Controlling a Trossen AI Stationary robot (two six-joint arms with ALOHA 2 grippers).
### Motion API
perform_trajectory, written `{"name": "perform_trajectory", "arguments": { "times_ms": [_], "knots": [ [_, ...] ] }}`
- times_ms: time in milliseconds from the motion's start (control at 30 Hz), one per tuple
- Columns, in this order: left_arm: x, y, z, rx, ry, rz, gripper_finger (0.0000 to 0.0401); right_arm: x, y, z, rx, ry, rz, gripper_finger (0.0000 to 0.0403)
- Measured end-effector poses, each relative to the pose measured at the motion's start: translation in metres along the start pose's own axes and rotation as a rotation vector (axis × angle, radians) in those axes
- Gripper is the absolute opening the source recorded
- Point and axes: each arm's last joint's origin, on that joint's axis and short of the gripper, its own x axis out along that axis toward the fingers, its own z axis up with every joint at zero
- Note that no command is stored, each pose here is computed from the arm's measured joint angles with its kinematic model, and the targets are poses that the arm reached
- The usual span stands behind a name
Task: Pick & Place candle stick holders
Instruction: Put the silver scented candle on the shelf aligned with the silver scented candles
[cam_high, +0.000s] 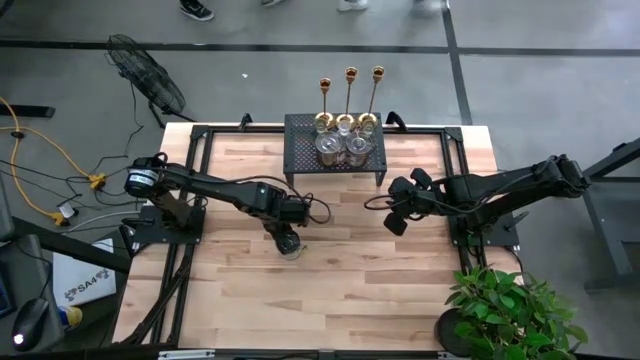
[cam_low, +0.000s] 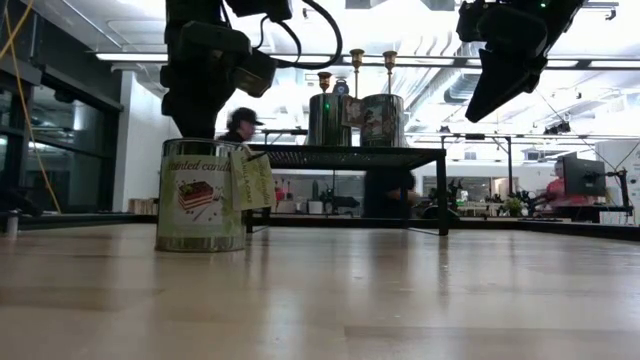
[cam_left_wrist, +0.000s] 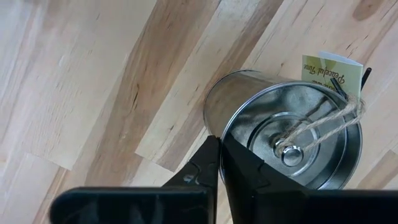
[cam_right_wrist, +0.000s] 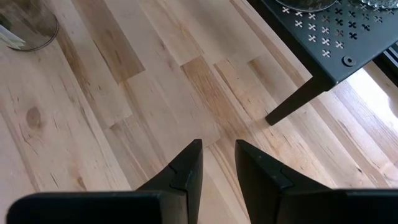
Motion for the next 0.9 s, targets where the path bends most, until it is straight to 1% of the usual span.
{"name": "perform_trajectory", "arguments": {
  "times_ms": [67,633,900],
  "knots": [
    [0.0,0.0001,0.0,0.0,0.0,0.001,0.0005,0.0,0.0,0.0,0.0,0.0,0.0,0.0087],
    [-0.0001,-0.0003,0.0002,-0.01,-0.004,-0.003,0.0001,0.0,0.0,-0.0001,-0.001,0.001,0.0,0.0087],
    [-0.008,0.0003,-0.0019,-0.032,-0.025,-0.031,0.0,-0.0001,-0.0001,-0.0002,-0.001,0.002,0.0,0.0087]
  ]
}}
